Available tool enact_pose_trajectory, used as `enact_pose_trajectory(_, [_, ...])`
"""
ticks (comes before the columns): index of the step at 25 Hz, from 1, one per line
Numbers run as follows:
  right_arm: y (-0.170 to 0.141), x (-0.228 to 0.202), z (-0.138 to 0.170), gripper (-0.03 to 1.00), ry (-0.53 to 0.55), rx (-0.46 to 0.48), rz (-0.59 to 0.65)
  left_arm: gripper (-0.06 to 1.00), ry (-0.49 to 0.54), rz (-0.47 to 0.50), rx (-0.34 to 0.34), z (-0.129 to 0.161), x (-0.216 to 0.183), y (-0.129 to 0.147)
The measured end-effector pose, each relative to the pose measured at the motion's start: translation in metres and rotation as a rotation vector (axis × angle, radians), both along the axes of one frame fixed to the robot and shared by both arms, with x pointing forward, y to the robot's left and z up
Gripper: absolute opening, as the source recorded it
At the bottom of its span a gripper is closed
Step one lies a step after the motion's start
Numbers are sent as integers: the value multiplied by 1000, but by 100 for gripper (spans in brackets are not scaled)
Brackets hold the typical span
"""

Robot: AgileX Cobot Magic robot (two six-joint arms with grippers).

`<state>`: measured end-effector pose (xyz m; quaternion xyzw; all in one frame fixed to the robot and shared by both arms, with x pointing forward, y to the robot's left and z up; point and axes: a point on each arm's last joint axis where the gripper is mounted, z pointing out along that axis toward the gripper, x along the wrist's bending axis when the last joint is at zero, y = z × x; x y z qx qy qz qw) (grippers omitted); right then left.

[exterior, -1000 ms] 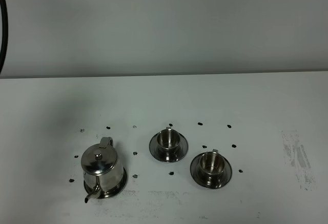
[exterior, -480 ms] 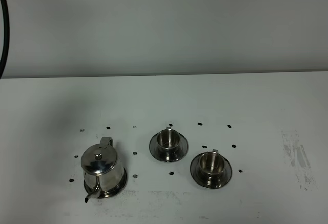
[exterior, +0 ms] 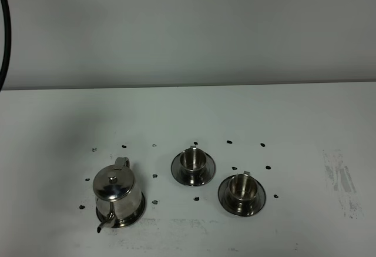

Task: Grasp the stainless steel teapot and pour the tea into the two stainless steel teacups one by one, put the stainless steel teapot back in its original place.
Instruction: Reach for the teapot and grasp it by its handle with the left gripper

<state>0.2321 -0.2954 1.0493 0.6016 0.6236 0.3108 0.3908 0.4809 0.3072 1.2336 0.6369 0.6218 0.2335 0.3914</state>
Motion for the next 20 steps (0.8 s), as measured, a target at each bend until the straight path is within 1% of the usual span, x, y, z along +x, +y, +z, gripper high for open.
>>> enact_pose_trajectory(20, [0, 0, 0, 49, 0, 0, 0, 46, -19, 1, 0, 1, 1, 0])
